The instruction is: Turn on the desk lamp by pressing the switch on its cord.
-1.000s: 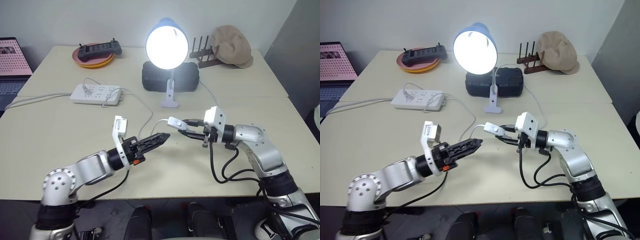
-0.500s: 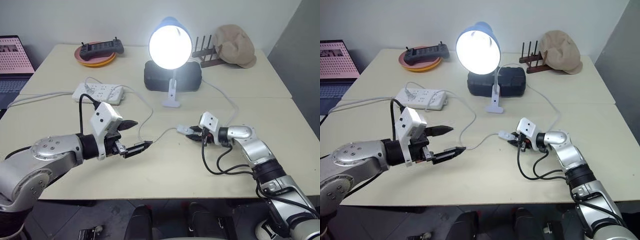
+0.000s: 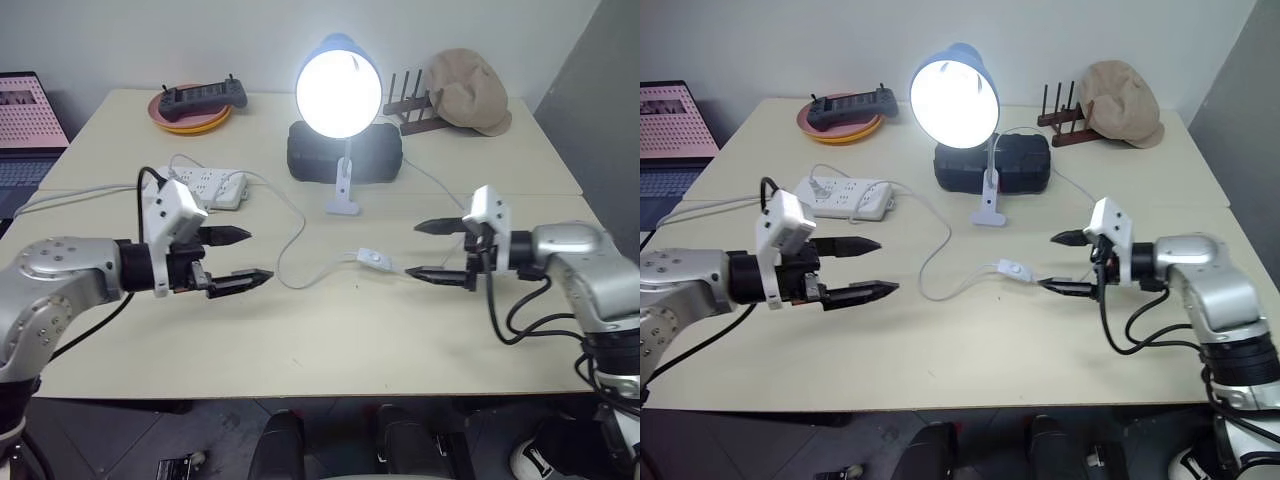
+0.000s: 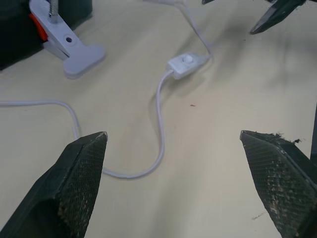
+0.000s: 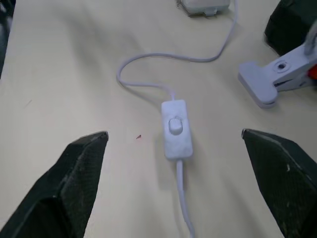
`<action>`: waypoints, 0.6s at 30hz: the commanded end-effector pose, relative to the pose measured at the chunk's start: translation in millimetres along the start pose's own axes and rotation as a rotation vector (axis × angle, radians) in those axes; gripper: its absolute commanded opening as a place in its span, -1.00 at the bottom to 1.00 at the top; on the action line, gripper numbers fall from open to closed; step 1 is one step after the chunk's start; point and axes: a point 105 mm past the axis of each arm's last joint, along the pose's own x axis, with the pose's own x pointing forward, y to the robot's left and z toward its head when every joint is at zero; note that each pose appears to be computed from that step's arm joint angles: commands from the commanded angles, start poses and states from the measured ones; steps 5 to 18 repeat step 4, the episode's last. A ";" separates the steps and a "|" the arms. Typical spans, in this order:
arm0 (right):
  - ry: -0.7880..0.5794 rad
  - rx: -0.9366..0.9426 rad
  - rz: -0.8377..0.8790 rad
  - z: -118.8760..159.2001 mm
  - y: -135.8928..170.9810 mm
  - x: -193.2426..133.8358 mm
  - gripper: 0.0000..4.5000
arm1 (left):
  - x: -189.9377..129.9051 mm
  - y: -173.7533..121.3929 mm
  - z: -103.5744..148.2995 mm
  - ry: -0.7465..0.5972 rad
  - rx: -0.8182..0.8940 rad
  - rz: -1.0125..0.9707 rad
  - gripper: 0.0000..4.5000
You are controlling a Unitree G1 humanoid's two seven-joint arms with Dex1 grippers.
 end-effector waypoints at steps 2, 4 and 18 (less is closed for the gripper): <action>0.008 0.030 0.005 9.2 12.9 -21.1 0.97 | -12.1 10.3 8.2 0.025 0.029 0.009 1.00; 0.022 0.012 -0.038 6.0 10.2 -21.3 0.97 | -10.7 12.9 6.8 0.034 0.052 0.008 1.00; 0.022 0.012 -0.038 6.0 10.2 -21.3 0.97 | -10.7 12.9 6.8 0.034 0.052 0.008 1.00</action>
